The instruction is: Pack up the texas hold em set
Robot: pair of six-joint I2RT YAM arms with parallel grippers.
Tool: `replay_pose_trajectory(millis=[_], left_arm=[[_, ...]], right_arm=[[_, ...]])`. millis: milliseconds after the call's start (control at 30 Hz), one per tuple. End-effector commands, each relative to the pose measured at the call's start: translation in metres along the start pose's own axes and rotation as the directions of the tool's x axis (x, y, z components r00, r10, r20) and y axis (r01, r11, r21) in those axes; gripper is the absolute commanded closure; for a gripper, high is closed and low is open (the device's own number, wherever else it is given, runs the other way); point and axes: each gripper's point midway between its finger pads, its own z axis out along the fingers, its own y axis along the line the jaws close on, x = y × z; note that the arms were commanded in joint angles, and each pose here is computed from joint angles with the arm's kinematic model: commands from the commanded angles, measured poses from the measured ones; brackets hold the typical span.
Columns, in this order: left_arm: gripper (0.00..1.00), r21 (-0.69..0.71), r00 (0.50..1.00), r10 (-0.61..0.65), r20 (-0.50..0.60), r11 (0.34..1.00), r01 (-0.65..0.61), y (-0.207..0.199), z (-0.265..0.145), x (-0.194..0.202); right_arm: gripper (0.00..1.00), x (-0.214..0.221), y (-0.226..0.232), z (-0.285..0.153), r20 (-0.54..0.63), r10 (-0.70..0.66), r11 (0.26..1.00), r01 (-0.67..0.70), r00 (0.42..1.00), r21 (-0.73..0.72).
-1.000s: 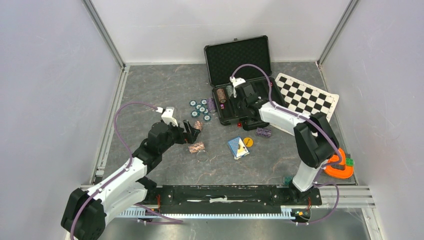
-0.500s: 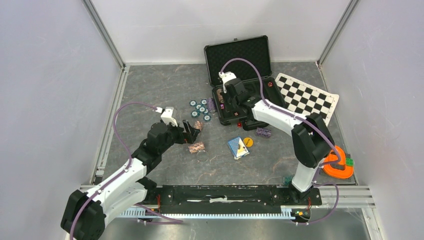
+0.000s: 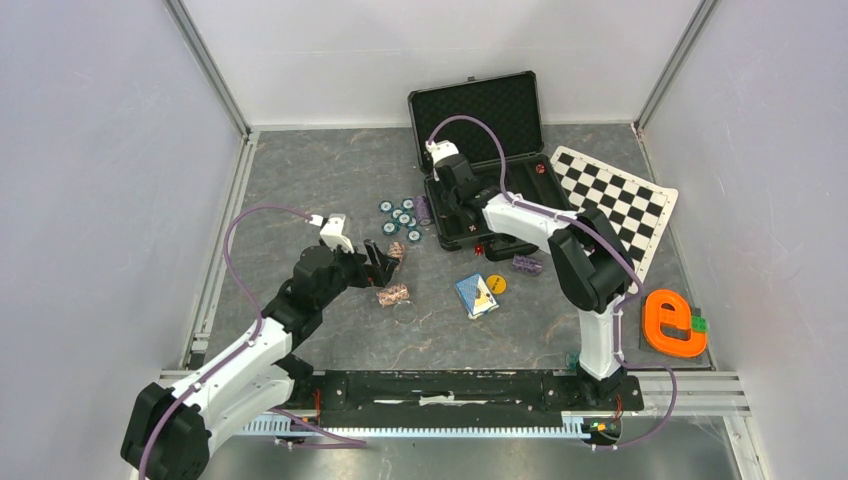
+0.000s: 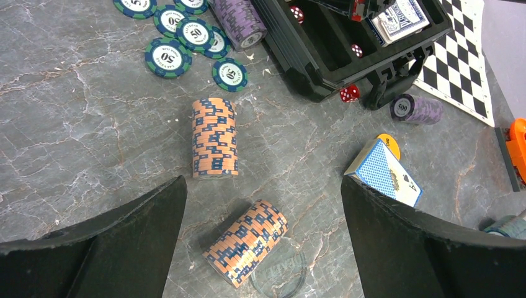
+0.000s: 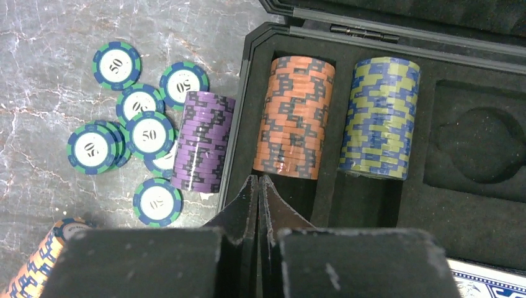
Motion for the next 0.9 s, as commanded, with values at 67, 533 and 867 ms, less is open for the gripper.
replay_pose_trajectory(millis=[67, 533, 867], left_arm=[[0.0, -0.009, 0.998, 0.045, 0.037, 0.999, -0.045, 0.002, 0.0, -0.008], [0.0, -0.042, 0.998, 0.045, 0.044, 0.998, -0.043, 0.008, 0.0, -0.009], [0.0, -0.04, 0.998, 0.046, 0.043, 0.998, -0.044, 0.008, 0.0, -0.009]], right_arm=[[1.0, -0.024, -0.005, 0.009, 0.058, 0.01, 0.999, -0.013, 0.998, 0.045], [1.0, 0.003, -0.01, 0.016, -0.003, 0.003, 0.998, -0.003, 1.0, 0.069], [1.0, 0.006, -0.028, 0.015, -0.009, 0.039, 0.993, -0.038, 0.999, 0.112]])
